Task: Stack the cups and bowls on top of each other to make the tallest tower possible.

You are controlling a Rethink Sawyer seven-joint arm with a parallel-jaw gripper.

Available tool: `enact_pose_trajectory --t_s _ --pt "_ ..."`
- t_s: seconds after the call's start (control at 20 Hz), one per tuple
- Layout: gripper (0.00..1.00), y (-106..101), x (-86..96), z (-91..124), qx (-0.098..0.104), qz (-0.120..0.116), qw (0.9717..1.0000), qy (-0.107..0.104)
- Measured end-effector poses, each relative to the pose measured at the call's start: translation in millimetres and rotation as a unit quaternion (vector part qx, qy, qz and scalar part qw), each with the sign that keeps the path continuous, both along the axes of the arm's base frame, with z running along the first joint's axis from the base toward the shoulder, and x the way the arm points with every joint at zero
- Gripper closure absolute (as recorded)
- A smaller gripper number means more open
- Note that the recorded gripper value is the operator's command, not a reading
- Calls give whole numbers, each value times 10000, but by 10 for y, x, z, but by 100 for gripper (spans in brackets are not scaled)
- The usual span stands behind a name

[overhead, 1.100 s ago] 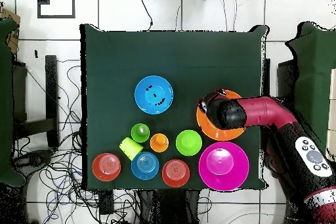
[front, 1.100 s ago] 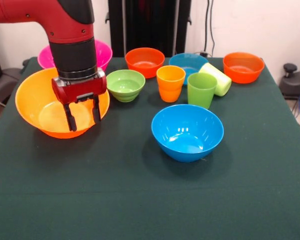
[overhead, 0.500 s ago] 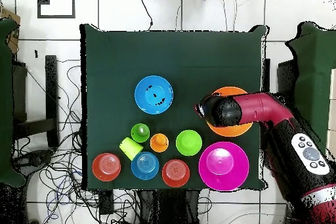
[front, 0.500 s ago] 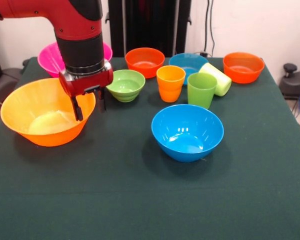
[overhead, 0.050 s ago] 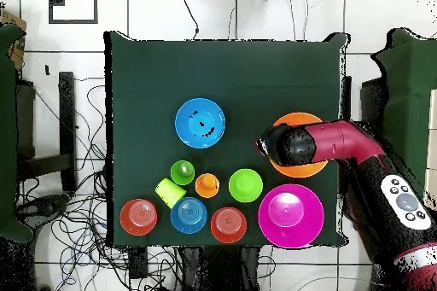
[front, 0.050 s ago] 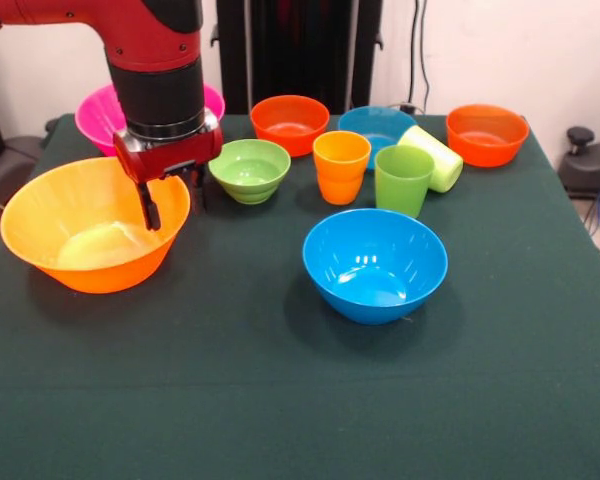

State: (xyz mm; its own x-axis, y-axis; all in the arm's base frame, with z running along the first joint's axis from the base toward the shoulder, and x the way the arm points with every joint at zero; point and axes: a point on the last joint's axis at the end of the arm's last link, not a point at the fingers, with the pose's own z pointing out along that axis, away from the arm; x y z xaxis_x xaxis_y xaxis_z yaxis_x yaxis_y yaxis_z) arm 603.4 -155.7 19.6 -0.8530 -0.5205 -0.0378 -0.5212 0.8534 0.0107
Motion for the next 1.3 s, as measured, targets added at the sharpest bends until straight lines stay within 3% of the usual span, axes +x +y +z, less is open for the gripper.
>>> enact_pose_trajectory --t_s 0.3,0.85,1.3 --pt "0 -102 -91 -50 -88 -52 9999 91" --pt "0 -108 -176 -84 -122 -44 9997 183" --pt "0 -8 -494 -169 -118 60 9987 501"
